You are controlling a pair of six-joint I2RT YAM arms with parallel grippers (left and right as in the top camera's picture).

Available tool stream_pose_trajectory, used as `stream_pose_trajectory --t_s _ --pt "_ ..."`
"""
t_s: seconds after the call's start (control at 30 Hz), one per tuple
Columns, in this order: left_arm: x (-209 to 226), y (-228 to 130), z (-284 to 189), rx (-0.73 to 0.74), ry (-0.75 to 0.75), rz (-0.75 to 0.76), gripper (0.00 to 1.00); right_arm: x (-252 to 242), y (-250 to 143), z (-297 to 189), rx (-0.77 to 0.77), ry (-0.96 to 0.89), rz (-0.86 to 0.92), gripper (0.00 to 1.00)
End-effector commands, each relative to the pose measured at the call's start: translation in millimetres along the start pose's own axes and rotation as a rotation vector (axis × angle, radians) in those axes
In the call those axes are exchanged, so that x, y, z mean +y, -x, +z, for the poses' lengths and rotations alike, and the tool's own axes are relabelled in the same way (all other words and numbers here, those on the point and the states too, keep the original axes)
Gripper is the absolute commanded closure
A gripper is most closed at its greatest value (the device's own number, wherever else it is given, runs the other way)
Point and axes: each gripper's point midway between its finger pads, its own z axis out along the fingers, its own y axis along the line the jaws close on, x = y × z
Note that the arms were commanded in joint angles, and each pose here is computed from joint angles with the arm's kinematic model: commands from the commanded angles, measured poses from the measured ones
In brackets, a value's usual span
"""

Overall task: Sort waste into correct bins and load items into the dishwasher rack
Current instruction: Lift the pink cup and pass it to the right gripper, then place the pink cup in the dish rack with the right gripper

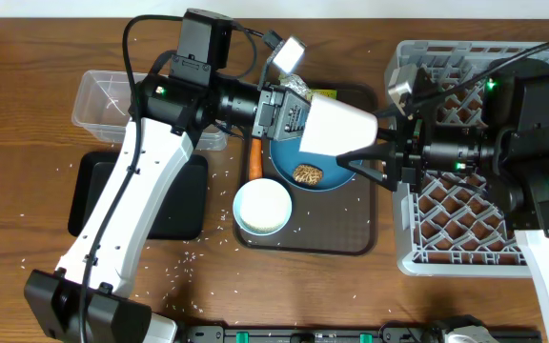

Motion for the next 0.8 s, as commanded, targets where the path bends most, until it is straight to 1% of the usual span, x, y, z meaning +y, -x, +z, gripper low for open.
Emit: stream_pose_trajectory --t_s 0.0,0.03,0.07,0.1,0.23,0.3,0.33,0.43,0.63,0.67,0.73,0.77 --pt "-4 -2 0 0.004 -0.022 0.002 0.46 10 6 -7 -0.020 -0.009 -0.036 0.45" --pt "-3 -1 0 0.002 -0.020 0.004 0.31 5 6 -11 -0.020 -0.046 -0.030 0.46" --pt "-2 0 -2 -0.001 -0.017 0.006 0.24 0 6 -15 -0.023 -0.090 -0.016 0.48" --pt "-1 1 -3 -0.005 -0.008 0.005 0.20 -7 7 -21 -0.029 -0.139 0.002 0.48" --pt "2 2 -6 -0.013 0.004 0.004 0.20 -24 7 -47 -0.058 -0.279 0.043 0.48" --pt "3 3 -7 -0.018 0.011 0.005 0.18 -40 3 -64 -0.072 -0.383 0.110 0.50" --pt "3 3 -8 -0.019 0.012 0.006 0.18 -50 -1 -75 -0.078 -0.451 0.160 0.51" --pt "5 4 -8 -0.023 0.024 0.005 0.18 -81 -18 -109 -0.086 -0.653 0.310 0.49" --pt "5 4 -8 -0.023 0.024 0.005 0.18 -134 -79 -205 -0.119 -1.139 0.707 0.45" --pt "5 4 -8 -0.023 0.024 0.006 0.18 -139 -90 -219 -0.129 -1.207 0.771 0.46" --pt "5 4 -8 -0.023 0.024 0.006 0.18 -145 -115 -252 -0.154 -1.353 0.925 0.50" --pt "5 4 -8 -0.022 0.024 0.005 0.18 -146 -127 -265 -0.163 -1.416 0.991 0.50"
